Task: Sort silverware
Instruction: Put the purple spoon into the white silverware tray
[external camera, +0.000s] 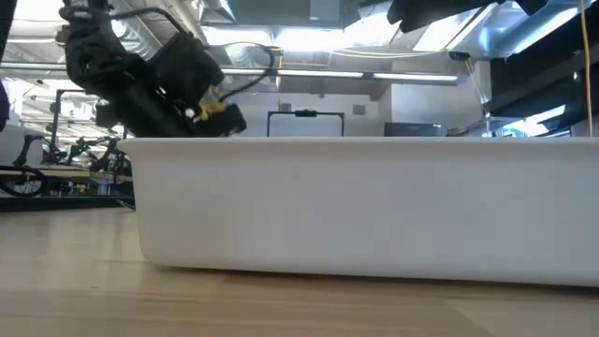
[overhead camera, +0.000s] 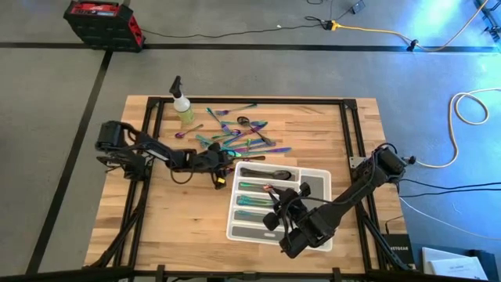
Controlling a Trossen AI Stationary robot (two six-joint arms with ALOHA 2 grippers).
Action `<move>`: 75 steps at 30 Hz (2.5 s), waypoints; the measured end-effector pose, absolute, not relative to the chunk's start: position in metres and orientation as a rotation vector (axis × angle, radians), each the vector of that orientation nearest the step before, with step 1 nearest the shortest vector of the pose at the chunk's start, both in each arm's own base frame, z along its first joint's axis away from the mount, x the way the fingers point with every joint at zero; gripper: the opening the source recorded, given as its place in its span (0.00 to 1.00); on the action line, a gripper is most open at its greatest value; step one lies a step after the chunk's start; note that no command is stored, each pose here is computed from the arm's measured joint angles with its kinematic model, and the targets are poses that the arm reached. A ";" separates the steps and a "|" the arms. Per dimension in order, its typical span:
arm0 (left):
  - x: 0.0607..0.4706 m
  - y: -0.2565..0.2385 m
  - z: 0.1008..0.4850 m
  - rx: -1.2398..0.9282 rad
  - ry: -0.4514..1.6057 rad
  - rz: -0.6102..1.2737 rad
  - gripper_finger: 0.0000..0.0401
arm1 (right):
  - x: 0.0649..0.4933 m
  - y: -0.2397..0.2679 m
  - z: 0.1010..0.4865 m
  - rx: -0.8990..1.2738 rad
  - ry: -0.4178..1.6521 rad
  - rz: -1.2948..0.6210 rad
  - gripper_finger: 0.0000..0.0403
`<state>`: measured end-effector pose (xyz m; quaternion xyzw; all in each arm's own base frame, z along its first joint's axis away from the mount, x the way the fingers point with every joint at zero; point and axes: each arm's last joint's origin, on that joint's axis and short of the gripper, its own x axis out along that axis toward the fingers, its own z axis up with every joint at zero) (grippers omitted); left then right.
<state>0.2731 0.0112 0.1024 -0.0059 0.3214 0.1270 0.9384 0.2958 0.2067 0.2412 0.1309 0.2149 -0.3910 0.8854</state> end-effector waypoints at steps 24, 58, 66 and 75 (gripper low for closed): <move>0.272 0.007 0.099 -0.147 0.742 0.341 0.01 | 0.295 0.206 0.241 0.260 0.464 -0.819 0.18; 0.225 -0.007 0.210 -0.337 0.304 0.574 0.00 | 0.324 0.208 0.220 0.088 0.078 -0.902 0.18; 0.230 -0.025 0.222 -0.732 -0.147 0.424 0.00 | 0.350 0.196 0.174 -0.001 0.008 -0.986 0.18; 0.241 -0.042 0.218 -0.940 -0.307 0.305 0.00 | 0.377 0.176 0.156 -0.179 0.300 -0.981 0.18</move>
